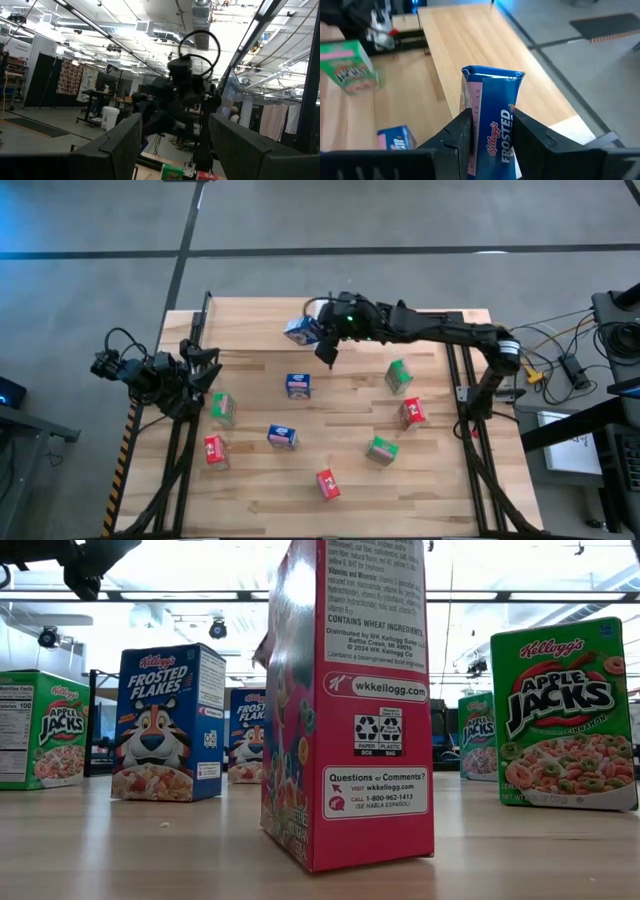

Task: Stack cereal on shelf
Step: Put the top right blue cereal box on the shelf

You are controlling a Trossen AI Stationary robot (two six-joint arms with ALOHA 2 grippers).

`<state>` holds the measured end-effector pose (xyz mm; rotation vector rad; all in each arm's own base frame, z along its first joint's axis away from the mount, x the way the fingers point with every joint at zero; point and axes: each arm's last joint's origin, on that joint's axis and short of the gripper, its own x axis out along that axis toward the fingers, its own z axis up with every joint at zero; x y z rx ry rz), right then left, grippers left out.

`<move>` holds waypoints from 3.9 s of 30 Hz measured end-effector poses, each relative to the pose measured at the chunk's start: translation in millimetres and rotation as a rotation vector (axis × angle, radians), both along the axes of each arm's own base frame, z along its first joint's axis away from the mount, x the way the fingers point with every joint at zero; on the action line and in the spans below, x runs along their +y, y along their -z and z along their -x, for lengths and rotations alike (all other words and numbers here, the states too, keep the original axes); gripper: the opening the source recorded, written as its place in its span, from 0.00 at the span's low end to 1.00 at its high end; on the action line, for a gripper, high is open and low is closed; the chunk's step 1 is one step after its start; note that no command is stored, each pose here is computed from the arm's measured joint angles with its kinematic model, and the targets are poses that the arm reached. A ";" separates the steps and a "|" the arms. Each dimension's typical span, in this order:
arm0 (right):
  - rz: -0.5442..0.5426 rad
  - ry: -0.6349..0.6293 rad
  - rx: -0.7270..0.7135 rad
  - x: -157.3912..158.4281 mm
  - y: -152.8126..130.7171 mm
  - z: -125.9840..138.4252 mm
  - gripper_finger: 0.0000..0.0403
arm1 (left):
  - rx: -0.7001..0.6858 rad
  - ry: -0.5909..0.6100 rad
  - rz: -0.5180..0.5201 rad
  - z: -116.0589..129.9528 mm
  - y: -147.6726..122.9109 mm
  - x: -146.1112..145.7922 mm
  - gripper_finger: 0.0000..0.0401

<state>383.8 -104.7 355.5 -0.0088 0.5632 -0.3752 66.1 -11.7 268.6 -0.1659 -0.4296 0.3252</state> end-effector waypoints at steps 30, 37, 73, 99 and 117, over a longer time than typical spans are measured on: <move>0.014 0.006 0.075 -27.2 -8.4 -39.1 0.50 | -0.006 0.009 0.018 -0.1 0.2 -0.1 0.54; 0.007 0.021 0.079 -31.1 -3.5 -41.7 0.51 | -0.010 0.009 0.021 0.1 -0.1 0.0 0.54; 0.009 -0.021 0.018 -12.1 -27.5 -42.1 0.50 | -0.009 0.010 0.021 0.1 0.0 0.0 0.54; 0.026 0.079 0.361 17.0 48.1 -38.7 0.02 | 0.000 0.010 0.016 -0.4 0.7 -0.2 0.54; 0.122 0.108 0.238 12.3 70.9 -51.7 0.02 | -0.001 0.009 0.016 -0.3 0.6 -0.2 0.54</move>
